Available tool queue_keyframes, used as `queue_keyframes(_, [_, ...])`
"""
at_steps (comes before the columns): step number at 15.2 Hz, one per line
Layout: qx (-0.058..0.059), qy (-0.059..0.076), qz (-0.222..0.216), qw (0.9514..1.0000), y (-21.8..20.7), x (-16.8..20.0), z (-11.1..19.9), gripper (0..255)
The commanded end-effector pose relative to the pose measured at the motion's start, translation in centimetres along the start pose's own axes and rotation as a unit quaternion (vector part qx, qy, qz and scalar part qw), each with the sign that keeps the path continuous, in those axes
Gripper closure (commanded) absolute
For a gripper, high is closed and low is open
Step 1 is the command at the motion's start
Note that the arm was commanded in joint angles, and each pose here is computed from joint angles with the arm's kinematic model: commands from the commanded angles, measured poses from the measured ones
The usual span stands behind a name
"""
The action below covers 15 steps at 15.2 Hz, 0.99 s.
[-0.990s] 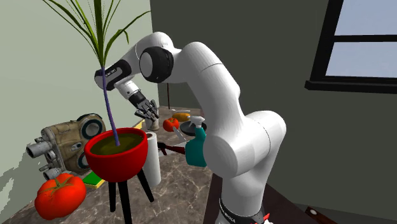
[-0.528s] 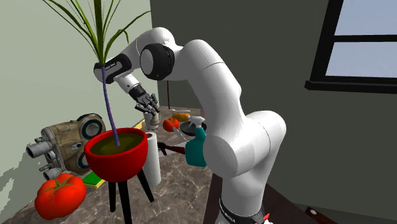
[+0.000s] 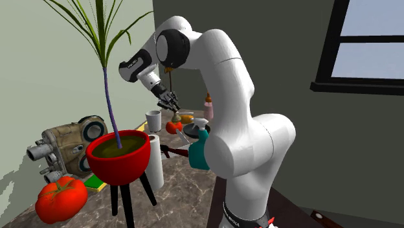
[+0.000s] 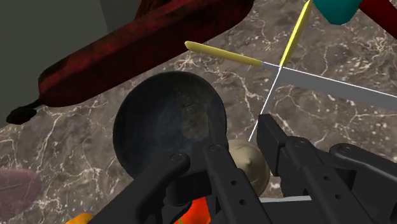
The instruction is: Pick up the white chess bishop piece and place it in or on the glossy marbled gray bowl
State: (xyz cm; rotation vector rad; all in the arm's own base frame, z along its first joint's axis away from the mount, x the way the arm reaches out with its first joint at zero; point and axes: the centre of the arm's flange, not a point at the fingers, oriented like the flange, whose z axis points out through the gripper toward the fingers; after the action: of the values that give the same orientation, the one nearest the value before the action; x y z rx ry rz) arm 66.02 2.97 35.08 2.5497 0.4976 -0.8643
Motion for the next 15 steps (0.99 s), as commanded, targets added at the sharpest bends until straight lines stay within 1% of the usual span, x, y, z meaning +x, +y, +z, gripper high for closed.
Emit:
queue_keyframes(1, [0.0, 0.0, -0.001, 1.0, 2.0, -0.8, 1.2, 255])
queue_keyframes(9, [0.0, 0.0, -0.001, 1.0, 10.7, -4.4, 6.0, 255])
queue_keyframes(10, [0.0, 0.0, -0.001, 1.0, 11.2, -4.6, 6.3, 255])
queue_keyframes(15, [0.0, 0.0, -0.001, 1.0, 10.5, -2.9, 8.2, 255])
